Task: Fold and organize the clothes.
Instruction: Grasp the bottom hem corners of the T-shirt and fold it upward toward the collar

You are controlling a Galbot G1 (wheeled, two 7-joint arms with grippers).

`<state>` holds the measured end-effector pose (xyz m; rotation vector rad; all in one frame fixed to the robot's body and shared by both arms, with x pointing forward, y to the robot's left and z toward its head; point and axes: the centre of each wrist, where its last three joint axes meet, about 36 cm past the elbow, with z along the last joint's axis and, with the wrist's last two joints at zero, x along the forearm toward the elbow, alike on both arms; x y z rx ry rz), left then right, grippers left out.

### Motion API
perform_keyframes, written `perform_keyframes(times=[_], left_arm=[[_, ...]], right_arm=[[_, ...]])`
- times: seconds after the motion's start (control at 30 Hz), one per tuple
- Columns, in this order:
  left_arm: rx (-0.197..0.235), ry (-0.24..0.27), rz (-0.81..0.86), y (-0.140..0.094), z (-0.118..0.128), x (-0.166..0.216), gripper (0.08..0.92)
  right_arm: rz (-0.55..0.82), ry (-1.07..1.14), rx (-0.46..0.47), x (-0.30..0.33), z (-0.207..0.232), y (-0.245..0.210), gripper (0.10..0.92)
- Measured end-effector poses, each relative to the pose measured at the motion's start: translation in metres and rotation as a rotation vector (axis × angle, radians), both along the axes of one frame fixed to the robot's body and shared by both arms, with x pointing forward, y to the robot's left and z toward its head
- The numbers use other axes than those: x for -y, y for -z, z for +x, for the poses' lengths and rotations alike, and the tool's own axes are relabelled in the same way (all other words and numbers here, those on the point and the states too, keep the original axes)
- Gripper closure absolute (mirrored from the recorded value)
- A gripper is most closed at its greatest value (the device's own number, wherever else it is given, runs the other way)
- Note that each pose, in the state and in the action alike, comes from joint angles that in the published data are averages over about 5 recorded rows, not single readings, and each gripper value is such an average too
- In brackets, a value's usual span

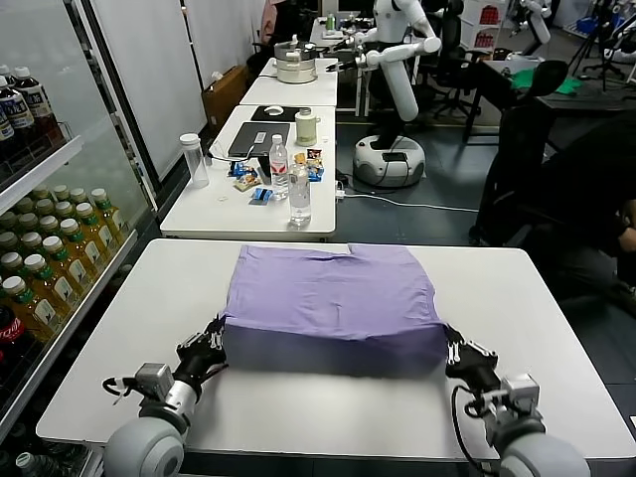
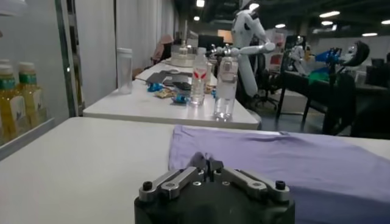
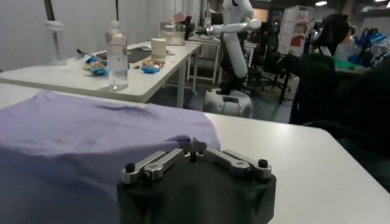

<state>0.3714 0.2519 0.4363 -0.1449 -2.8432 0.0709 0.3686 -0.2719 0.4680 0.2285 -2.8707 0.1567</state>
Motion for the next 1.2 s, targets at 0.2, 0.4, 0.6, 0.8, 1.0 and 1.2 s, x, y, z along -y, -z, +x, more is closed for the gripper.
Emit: perform_keyframes(times=[0.2, 0.4, 0.6, 0.8, 1.0, 1.2], left_arm=[[-0.006, -0.009, 0.032, 0.012, 0.023, 0.002, 0.88], [-0.016, -0.012, 0.056, 0.024, 0.041, 0.006, 0.873], [-0.023, -0.021, 0.065, 0.031, 0.053, 0.008, 0.776], [-0.025, -0.032, 0.068, 0.035, 0.056, 0.011, 0.604], [-0.026, -0.043, 0.068, 0.035, 0.053, 0.01, 0.431], [-0.034, -0.047, 0.061, 0.038, 0.046, 0.01, 0.259]], right_arm=[[-0.02, -0.01, -0.001, -0.002, 0.023, 0.007, 0.913], [-0.044, -0.019, -0.017, -0.006, 0.036, 0.017, 0.891], [-0.069, -0.024, -0.032, -0.008, 0.042, 0.025, 0.736], [-0.081, -0.017, -0.031, -0.007, 0.039, 0.027, 0.563], [-0.085, 0.008, -0.034, 0.005, 0.029, 0.023, 0.39], [-0.075, 0.04, -0.07, 0.02, 0.019, 0.025, 0.233]])
